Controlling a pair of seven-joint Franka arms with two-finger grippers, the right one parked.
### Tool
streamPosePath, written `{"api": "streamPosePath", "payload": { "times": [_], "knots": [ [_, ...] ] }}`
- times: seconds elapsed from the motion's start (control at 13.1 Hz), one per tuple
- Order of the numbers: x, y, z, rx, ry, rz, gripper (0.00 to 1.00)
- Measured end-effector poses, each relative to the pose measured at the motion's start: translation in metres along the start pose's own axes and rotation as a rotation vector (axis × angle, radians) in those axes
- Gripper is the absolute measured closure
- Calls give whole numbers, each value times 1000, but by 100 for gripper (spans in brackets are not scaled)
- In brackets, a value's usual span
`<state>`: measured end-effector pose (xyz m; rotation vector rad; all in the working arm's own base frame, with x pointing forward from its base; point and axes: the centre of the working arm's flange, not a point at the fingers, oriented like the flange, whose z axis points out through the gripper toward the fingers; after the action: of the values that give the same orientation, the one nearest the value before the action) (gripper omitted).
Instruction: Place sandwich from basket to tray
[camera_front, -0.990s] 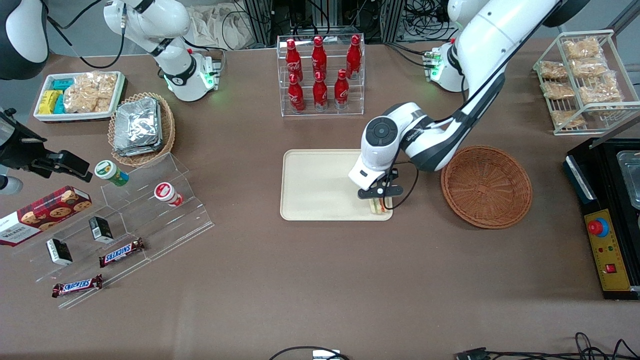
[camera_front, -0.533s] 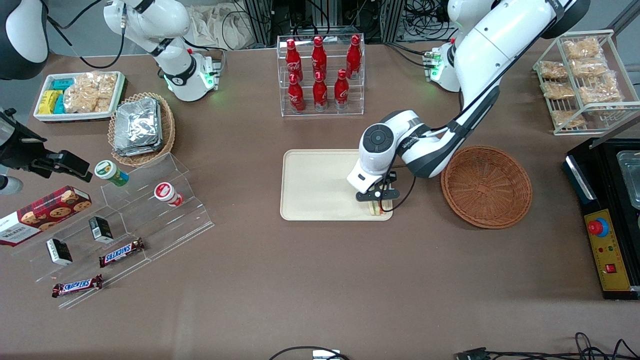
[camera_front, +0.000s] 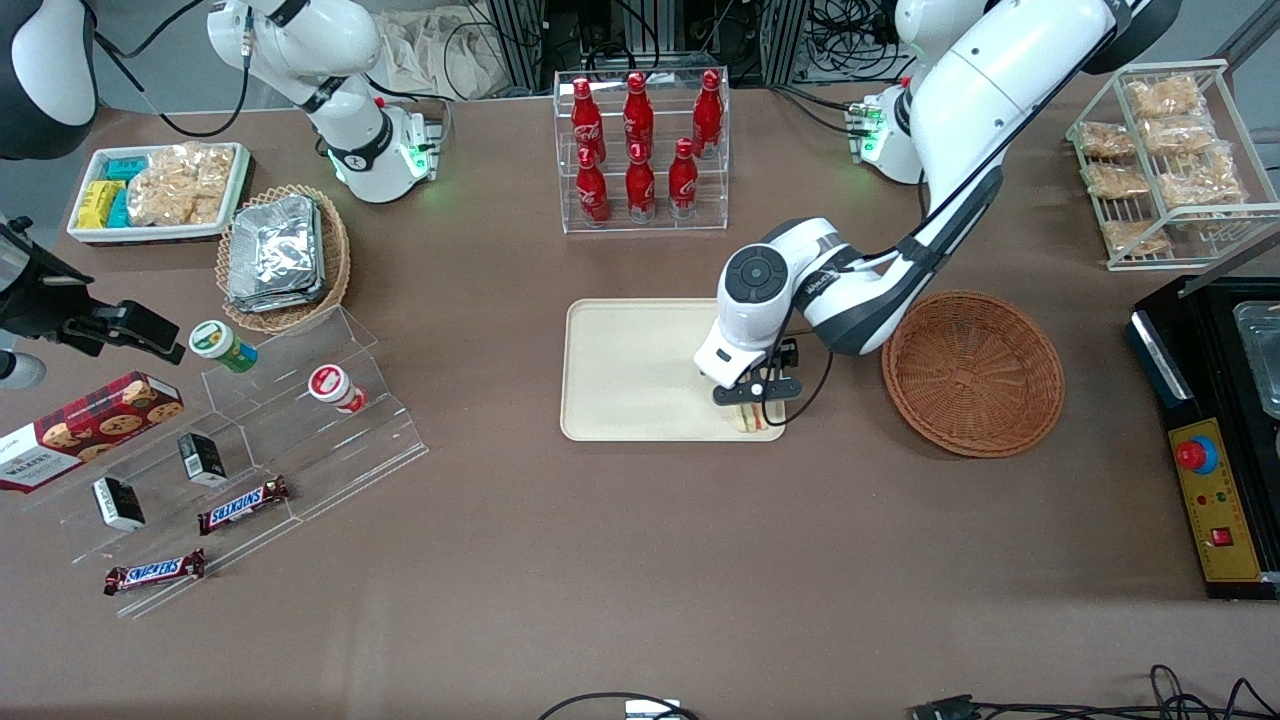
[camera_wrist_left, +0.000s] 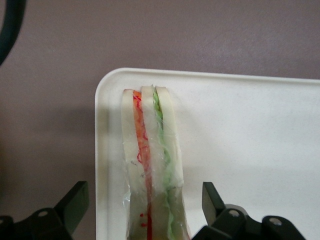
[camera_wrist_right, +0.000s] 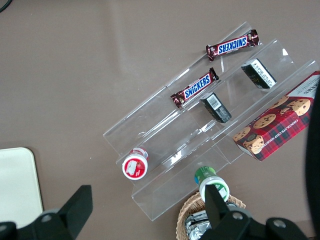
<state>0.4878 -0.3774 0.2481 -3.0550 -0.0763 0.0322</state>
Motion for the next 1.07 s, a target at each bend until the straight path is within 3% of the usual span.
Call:
{"api": "streamPosePath", "payload": {
  "times": [0.15, 0.3, 0.38, 0.46, 0.69, 1.07],
  "knots": [
    [4, -2, -24, 21, 30, -5, 0],
    [11, -8, -62, 75, 61, -15, 0],
    [15, -12, -86, 100, 63, -14, 0],
    [22, -19, -116, 100, 50, -11, 0],
    [59, -81, -204, 84, 41, 16, 0],
    [106, -290, -281, -47, 54, -16, 0]
  ]
}}
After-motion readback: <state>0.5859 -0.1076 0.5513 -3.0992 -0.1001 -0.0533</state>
